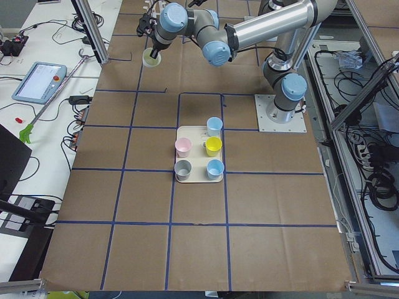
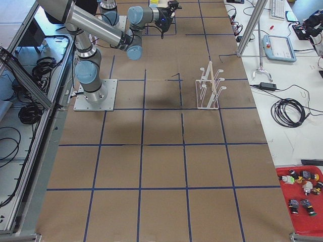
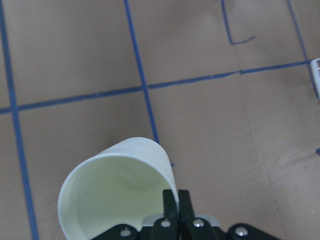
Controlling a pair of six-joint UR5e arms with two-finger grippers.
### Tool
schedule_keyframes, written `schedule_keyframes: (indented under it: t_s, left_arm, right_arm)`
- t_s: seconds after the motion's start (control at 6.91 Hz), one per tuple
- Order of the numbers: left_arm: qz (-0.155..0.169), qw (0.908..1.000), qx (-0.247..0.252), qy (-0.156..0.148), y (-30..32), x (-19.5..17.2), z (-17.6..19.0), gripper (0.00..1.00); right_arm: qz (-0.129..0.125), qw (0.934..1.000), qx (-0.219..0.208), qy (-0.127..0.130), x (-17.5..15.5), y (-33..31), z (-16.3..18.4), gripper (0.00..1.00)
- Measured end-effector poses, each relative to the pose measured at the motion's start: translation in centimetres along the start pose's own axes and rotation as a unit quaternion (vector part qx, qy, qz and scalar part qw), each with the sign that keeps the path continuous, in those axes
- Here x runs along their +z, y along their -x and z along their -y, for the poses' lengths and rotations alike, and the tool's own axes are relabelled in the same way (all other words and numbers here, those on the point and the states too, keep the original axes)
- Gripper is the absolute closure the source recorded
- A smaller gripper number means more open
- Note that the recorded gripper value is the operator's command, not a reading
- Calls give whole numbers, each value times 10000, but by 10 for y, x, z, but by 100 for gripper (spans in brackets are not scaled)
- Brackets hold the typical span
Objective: Transfer IKEA cup to right arm and place on rack
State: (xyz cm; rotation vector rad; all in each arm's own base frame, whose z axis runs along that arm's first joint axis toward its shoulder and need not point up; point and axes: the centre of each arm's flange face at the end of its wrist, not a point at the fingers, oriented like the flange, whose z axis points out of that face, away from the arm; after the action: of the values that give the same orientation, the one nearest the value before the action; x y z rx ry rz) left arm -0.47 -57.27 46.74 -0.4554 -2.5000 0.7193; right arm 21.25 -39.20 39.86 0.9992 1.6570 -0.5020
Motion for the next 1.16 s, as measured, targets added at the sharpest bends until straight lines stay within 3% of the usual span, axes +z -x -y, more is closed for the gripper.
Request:
schedule_keyframes:
  t_s: [0.29,0.58,0.87,1.16]
  left_arm:
    - [-602,9908,634,-1033,-30,12,-18,100]
    - [-1016,9723,1172,-1751,-43,38,-53,100]
    - [-1375,9538,1612,-2131,-60,64,-79,100]
    - [-1597,9443,1919,-2146,-85,86,-90,100]
  right_arm:
    - [-2,9998,49,177,3,-10,-2,0]
    - [-71,9998,75,176,7,-13,0,0]
    - [-155,9995,122,-245,11,-18,12,0]
    - [-273,9975,139,-639,18,-25,24,0]
